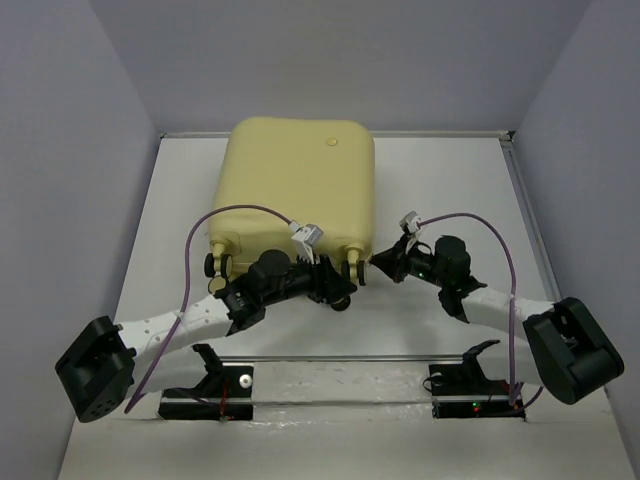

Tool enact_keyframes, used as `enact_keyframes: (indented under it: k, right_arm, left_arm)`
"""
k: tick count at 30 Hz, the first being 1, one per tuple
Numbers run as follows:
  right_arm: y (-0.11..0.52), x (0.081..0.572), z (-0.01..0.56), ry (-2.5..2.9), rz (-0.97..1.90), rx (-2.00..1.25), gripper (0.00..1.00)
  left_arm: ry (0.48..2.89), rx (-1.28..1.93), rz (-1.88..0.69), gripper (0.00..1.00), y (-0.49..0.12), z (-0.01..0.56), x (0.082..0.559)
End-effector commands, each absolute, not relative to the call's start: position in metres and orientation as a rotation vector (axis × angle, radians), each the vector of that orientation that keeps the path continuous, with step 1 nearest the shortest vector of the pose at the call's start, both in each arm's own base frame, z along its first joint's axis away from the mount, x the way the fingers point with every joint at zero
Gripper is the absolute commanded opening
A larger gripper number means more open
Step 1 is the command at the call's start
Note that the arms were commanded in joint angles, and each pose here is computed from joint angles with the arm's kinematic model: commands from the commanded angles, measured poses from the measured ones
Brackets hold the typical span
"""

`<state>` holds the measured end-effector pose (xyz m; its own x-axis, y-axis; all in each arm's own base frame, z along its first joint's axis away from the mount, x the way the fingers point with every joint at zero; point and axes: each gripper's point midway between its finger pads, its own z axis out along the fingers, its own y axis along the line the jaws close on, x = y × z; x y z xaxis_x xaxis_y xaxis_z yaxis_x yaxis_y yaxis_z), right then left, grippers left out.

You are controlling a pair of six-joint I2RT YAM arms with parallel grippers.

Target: Pack the luggage

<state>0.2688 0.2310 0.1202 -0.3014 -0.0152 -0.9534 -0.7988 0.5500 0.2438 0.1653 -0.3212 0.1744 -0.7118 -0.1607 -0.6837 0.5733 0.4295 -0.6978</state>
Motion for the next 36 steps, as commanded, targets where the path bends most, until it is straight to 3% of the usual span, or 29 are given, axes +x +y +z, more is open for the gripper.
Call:
enact_keyframes:
  k: [1,9,19,22,24,26,28,29,30,33,36]
  right_arm:
    - [0.234,0.258,0.133,1.688,0.938,-0.577,0.07]
    - [0.25,0.201,0.12,1.795,0.991,-0.601,0.07]
    - [0.324,0.136,0.117,1.804,1.129,-0.686,0.07]
    - [0.347,0.152,0.131,1.735,1.069,-0.488,0.07]
    - [0.364,0.145,0.169,1.561,1.184,-0.361,0.07]
    - [0.371,0.152,0.157,1.527,1.154,-0.259,0.07]
    - [0.383,0.144,0.191,1.37,1.272,-0.159,0.07]
    - [0.389,0.149,0.178,1.406,1.26,-0.135,0.07]
    - [0.391,0.151,0.178,1.407,1.253,-0.12,0.07]
    - [0.373,0.161,0.167,1.446,1.182,-0.053,0.07]
    - [0.341,0.168,0.155,1.51,1.082,-0.003,0.07]
  left_arm:
    - [1.58,0.349,-1.428,0.53,-0.336,0.293,0.186]
    - [1.522,0.334,-1.39,0.53,-0.348,0.325,0.206]
    - [1.486,0.344,-1.399,0.53,-0.366,0.348,0.218]
    - [1.481,0.37,-1.442,0.53,-0.378,0.358,0.218]
    - [1.477,0.357,-1.473,0.53,-0.383,0.371,0.219]
    - [1.496,0.345,-1.492,0.53,-0.392,0.372,0.225]
    - [1.49,0.346,-1.515,0.54,-0.399,0.387,0.227]
    - [1.51,0.354,-1.525,0.58,-0.405,0.383,0.229]
    - [1.518,0.358,-1.529,0.7,-0.407,0.386,0.229]
    - [1.572,0.371,-1.469,0.9,-0.399,0.375,0.227]
    - [1.633,0.356,-1.325,0.97,-0.369,0.361,0.225]
